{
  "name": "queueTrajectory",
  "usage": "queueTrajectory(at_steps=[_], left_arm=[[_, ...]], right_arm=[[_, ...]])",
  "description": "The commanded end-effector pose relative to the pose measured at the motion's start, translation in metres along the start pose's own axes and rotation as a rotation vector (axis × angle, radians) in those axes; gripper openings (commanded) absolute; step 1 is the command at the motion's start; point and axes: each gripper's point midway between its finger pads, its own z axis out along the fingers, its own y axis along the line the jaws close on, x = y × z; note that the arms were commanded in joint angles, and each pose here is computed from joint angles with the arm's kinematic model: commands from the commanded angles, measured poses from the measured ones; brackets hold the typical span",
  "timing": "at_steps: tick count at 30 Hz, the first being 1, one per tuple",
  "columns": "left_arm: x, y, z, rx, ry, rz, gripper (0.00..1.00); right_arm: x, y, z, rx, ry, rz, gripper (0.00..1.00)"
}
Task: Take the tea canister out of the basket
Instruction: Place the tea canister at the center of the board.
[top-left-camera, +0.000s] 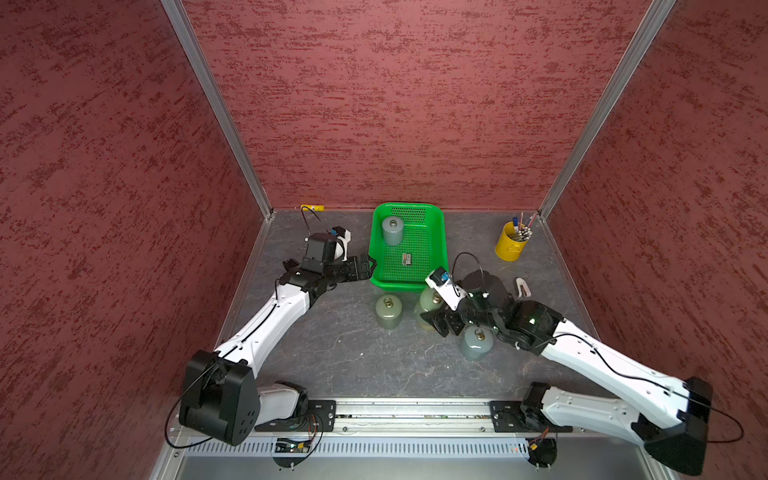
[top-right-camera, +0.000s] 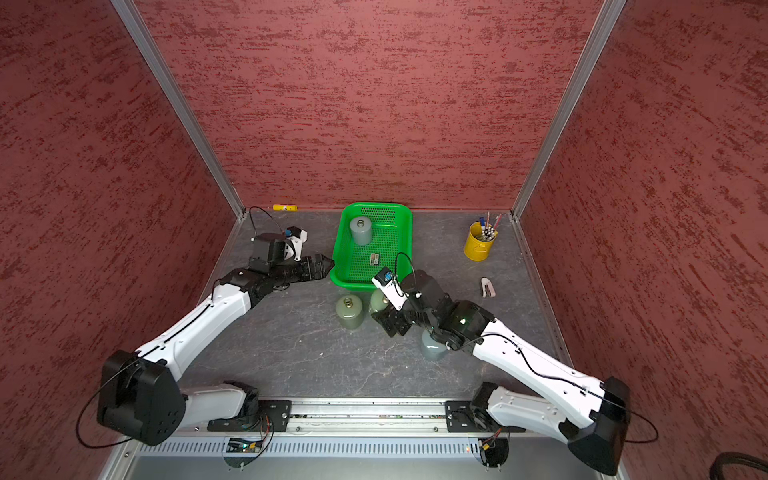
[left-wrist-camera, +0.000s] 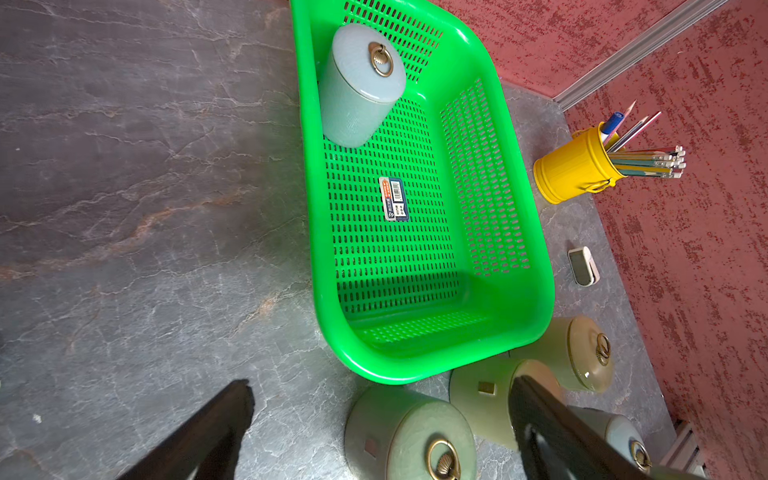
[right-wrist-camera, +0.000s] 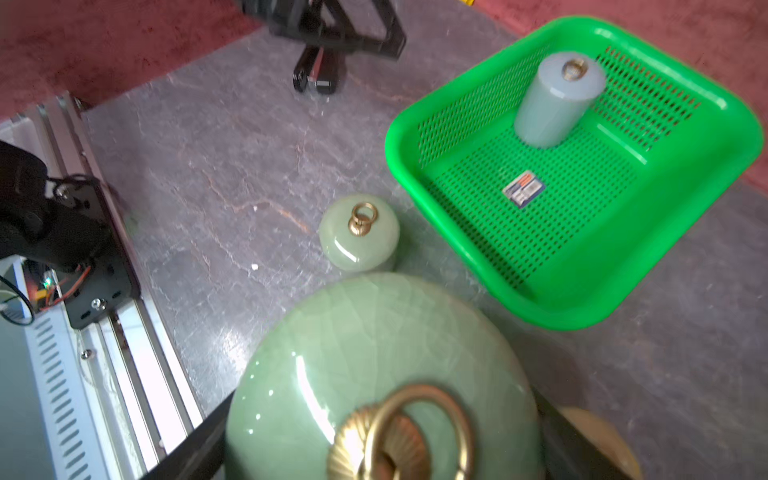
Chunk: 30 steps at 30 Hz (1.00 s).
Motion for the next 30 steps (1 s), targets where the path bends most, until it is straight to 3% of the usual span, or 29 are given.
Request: queueTrajectory(at_steps=[1,19,30], left_arm=[[-0.008,-0.004,-0.001,0.020,-0.020,-0.003,1.00],[-0.005,-0.001,0.002,0.015,-0.016,-0.008,1.00],[-0.004,0.000,0.003,0.011,-0.015,-0.010,1.00]], right_arm=[[-0.003,-0.001,0.001,0.059,-0.039,0.044,0.00],[0.070,0.009,0.039,0.103,0.075,0.126,0.00],[0.074,0.005,0.055,0.137,0.053,0.137,0.00]])
